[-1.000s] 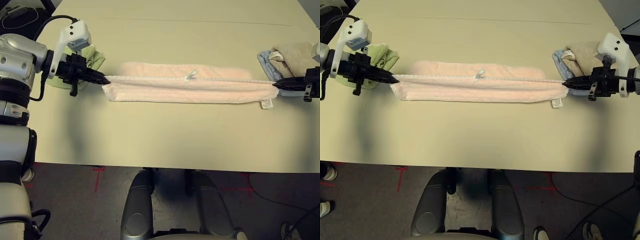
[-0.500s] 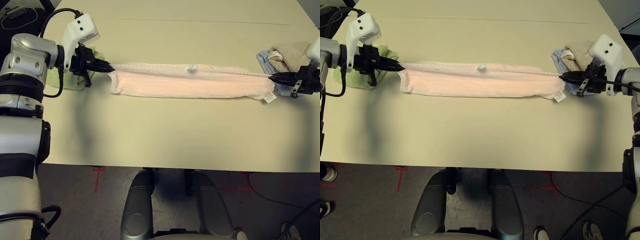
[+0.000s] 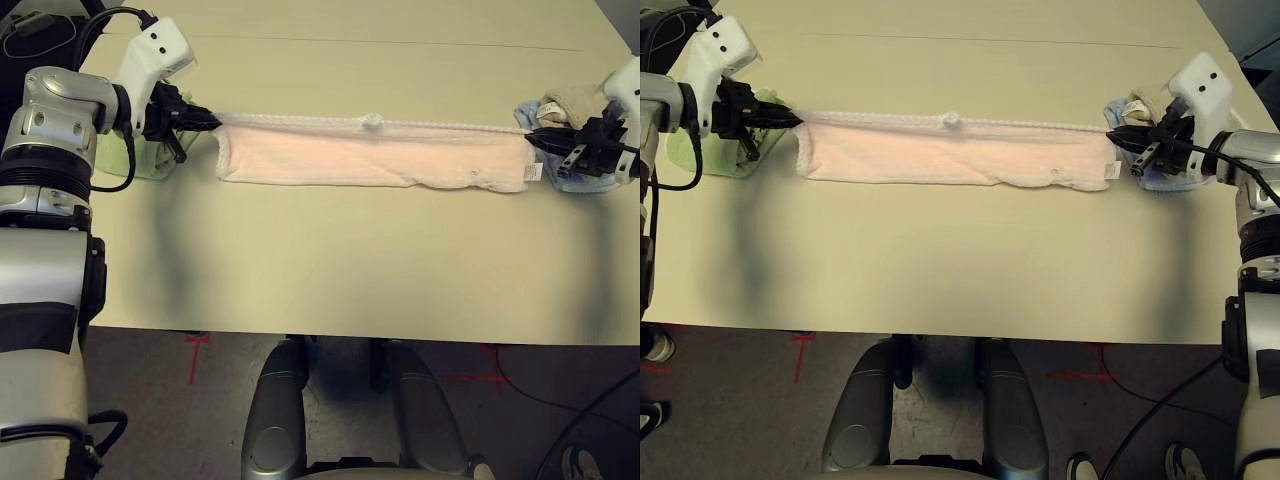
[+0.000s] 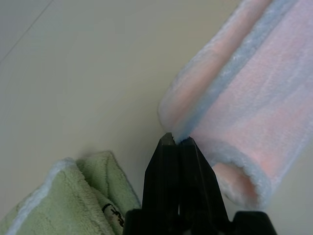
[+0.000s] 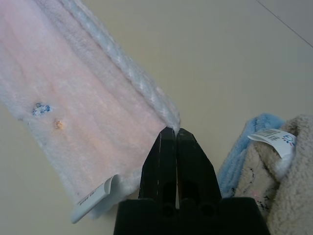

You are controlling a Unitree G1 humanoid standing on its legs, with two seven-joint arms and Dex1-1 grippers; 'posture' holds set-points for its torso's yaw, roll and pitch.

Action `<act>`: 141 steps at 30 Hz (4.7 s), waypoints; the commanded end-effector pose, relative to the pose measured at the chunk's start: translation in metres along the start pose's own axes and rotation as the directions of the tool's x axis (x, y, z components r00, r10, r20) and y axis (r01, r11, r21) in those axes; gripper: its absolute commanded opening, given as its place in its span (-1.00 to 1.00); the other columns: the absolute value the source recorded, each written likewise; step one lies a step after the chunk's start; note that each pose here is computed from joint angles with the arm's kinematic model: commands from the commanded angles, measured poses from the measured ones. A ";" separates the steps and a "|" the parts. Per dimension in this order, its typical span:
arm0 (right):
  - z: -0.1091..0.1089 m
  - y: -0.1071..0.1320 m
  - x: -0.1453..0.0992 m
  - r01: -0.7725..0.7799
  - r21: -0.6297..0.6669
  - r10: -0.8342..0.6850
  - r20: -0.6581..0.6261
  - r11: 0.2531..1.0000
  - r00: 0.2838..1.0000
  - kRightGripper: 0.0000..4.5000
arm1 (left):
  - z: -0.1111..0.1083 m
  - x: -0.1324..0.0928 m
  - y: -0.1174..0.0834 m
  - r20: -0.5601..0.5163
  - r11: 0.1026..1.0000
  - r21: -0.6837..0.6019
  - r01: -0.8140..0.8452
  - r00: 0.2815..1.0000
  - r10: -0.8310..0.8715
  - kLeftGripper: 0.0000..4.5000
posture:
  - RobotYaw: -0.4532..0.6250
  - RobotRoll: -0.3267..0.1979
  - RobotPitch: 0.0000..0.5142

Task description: Fold the towel and set it aside.

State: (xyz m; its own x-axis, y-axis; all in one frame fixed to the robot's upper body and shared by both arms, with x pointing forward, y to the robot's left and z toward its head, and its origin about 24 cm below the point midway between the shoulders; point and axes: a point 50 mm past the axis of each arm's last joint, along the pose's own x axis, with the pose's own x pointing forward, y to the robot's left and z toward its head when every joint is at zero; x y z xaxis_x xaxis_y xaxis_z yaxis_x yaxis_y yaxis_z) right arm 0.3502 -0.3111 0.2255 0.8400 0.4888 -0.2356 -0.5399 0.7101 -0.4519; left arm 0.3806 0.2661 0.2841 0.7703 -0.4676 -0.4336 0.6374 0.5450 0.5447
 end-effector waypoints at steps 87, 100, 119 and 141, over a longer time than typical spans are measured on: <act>0.003 0.069 0.023 0.252 0.504 -0.442 0.302 0.826 0.845 0.99 | -0.011 0.036 -0.090 0.481 0.870 -0.492 -0.012 0.829 0.284 1.00 | -0.09 0.25 0.13; 0.007 0.071 0.022 0.155 0.414 -0.305 0.327 0.897 0.894 0.99 | -0.020 0.041 -0.088 0.523 0.958 -0.142 0.248 0.841 -0.140 1.00 | -0.12 0.25 0.15; -0.015 0.100 -0.021 -0.028 0.682 -0.257 0.314 0.731 0.914 0.99 | -0.001 0.043 -0.095 0.556 0.946 -0.024 0.323 0.791 -0.256 1.00 | -0.13 0.25 0.14; -0.025 0.101 -0.019 -0.016 0.724 -0.242 0.251 0.690 0.937 0.99 | -0.003 0.042 -0.097 0.545 0.952 -0.042 0.303 0.806 -0.232 1.00 | -0.15 0.25 0.14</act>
State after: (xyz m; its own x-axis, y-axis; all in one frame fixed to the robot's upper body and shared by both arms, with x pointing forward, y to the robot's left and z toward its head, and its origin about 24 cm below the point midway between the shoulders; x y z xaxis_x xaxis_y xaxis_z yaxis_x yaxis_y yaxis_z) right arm 0.2841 -0.2554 0.1652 0.8928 0.4334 0.1225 -0.4496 0.8415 0.2995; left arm 0.3535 0.1964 0.2126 0.4656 -0.8826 -0.0651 0.8396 0.4172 0.3479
